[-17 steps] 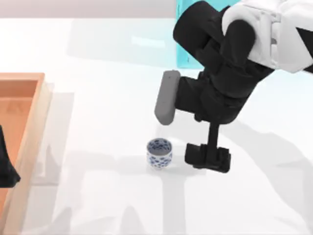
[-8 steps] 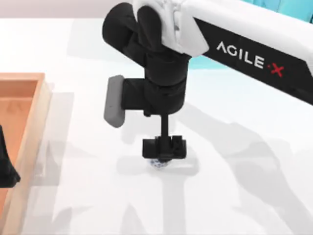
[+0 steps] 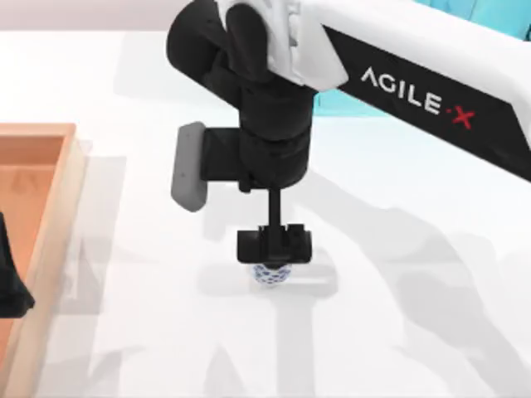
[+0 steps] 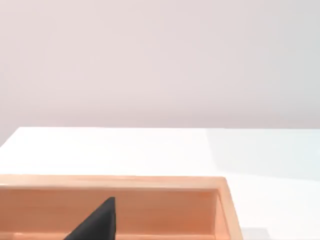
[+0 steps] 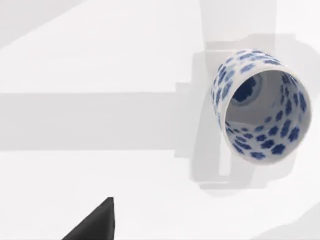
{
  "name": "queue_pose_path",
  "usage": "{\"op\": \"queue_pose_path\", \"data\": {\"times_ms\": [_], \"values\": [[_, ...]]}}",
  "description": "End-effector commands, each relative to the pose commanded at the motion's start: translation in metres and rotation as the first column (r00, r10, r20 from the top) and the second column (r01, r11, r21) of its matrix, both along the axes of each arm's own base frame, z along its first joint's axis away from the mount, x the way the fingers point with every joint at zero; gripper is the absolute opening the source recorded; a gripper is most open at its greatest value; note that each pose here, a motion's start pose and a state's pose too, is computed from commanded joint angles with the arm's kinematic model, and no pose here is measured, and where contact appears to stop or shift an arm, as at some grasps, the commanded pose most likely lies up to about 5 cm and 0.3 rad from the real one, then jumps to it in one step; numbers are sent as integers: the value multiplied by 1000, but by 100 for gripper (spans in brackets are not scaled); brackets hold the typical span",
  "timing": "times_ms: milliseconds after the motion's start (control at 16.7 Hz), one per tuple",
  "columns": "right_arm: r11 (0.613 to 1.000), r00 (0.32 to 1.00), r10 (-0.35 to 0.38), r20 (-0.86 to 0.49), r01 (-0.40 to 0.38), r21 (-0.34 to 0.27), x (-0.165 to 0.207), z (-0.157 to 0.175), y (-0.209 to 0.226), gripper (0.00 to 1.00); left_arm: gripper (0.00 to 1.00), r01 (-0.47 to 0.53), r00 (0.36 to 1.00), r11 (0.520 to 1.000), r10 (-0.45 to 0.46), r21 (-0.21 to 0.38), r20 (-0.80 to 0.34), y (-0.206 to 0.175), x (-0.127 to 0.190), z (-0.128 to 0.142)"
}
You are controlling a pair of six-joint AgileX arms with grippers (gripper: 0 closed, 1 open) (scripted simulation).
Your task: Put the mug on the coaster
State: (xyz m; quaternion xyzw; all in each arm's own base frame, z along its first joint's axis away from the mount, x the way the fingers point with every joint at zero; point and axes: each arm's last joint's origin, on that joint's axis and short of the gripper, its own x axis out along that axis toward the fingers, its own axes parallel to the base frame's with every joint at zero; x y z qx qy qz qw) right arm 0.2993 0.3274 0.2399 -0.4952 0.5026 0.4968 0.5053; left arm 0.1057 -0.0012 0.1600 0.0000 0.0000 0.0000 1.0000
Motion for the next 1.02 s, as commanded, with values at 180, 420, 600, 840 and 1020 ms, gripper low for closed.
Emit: {"op": "queue_pose_path", "data": {"times_ms": [180, 420, 600, 840, 1020], "values": [[1000, 1000, 6, -2, -6, -4, 0, -12, 2, 100, 100, 0, 1000, 1000, 0, 0, 0, 0, 0, 0], [1000, 1000, 6, 1, -6, 0, 2, -57, 5, 100, 100, 0, 1000, 1000, 0, 0, 0, 0, 0, 0], [1000, 1000, 6, 0, -6, -1, 0, -91, 3, 100, 100, 0, 1000, 1000, 0, 0, 0, 0, 0, 0], [1000, 1000, 6, -1, -6, -3, -2, -101, 2, 100, 100, 0, 1000, 1000, 0, 0, 0, 0, 0, 0], [1000, 1000, 6, -1, -6, -3, -2, -101, 2, 92, 100, 0, 1000, 1000, 0, 0, 0, 0, 0, 0]]}}
